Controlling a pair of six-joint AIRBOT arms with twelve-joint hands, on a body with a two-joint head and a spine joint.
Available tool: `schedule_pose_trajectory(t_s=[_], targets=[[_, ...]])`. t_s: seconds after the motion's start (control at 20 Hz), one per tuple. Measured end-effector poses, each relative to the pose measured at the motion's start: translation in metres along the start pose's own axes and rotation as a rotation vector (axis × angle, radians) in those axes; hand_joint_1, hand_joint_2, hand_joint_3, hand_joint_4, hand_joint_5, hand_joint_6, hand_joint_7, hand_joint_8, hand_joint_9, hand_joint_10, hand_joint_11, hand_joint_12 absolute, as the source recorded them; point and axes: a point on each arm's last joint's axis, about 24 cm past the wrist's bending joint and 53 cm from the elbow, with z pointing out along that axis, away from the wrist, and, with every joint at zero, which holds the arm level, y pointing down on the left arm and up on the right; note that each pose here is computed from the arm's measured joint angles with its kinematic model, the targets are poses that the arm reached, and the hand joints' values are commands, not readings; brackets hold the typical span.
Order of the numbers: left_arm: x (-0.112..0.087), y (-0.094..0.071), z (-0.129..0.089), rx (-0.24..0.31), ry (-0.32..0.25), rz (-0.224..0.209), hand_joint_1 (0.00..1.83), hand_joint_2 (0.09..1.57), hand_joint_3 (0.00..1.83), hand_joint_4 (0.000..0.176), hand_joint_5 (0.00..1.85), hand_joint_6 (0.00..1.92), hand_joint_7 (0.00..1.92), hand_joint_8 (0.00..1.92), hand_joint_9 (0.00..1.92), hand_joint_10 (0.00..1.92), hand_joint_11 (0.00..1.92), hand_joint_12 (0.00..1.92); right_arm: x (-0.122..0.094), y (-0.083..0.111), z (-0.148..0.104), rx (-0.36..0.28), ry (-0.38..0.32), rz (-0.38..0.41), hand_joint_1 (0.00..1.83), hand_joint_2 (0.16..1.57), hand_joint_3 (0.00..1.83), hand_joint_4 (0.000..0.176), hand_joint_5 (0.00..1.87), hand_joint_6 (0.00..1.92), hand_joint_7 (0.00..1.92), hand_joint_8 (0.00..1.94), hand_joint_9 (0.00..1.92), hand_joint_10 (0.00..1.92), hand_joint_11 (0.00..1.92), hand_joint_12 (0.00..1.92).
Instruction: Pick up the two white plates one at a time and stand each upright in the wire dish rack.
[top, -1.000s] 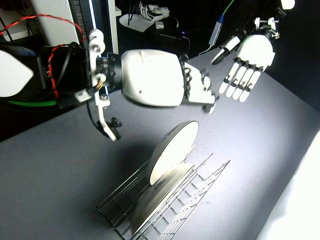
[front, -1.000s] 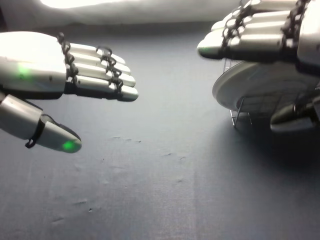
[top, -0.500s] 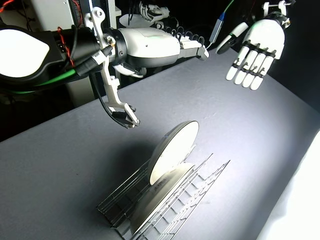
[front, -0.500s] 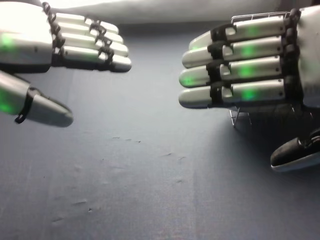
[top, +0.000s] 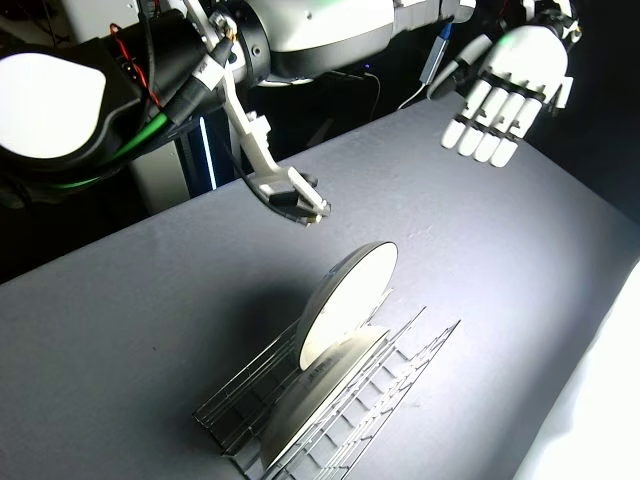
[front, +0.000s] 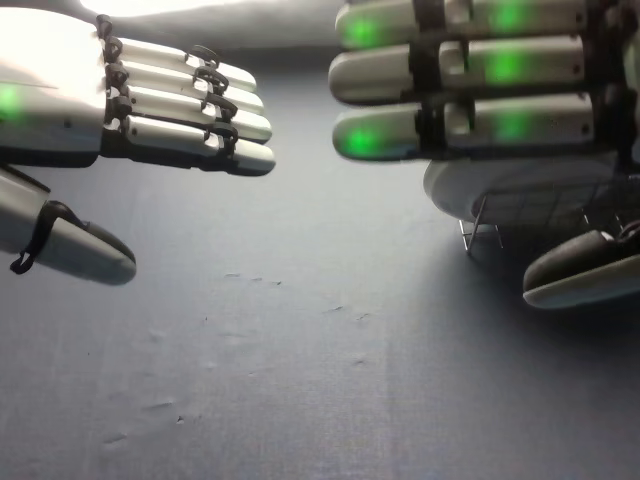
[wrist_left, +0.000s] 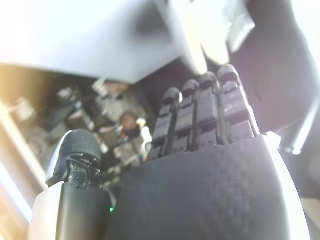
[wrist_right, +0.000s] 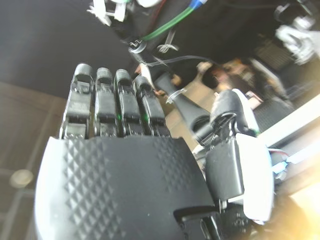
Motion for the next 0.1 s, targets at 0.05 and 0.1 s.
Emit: schedule_pose_trajectory(t_s=[0.05, 0.1], targets=[[-0.002, 0.0027, -0.0014, -0.008, -0.008, -0.003, 0.0, 1.25, 0.0, 0.0, 0.05, 0.01, 0.05, 0.01, 0.02, 0.01, 0.0, 0.0, -0.0024, -0.0001, 0.0002, 0.001, -0.011, 0.005, 0.0, 1.34, 0.03, 0.0, 0.03, 0.01, 0.03, 0.01, 0.0, 0.0, 0.02, 0.01], [-0.0025, 0.004, -0.0017, -0.013, -0.01, -0.003, 0.0, 1.25, 0.0, 0.0, 0.05, 0.01, 0.05, 0.01, 0.02, 0.01, 0.0, 0.0, -0.0045, -0.0012, 0.0, 0.006, -0.019, 0.009, 0.0, 1.34, 0.03, 0.0, 0.03, 0.01, 0.03, 0.01, 0.0, 0.0, 0.02, 0.01]])
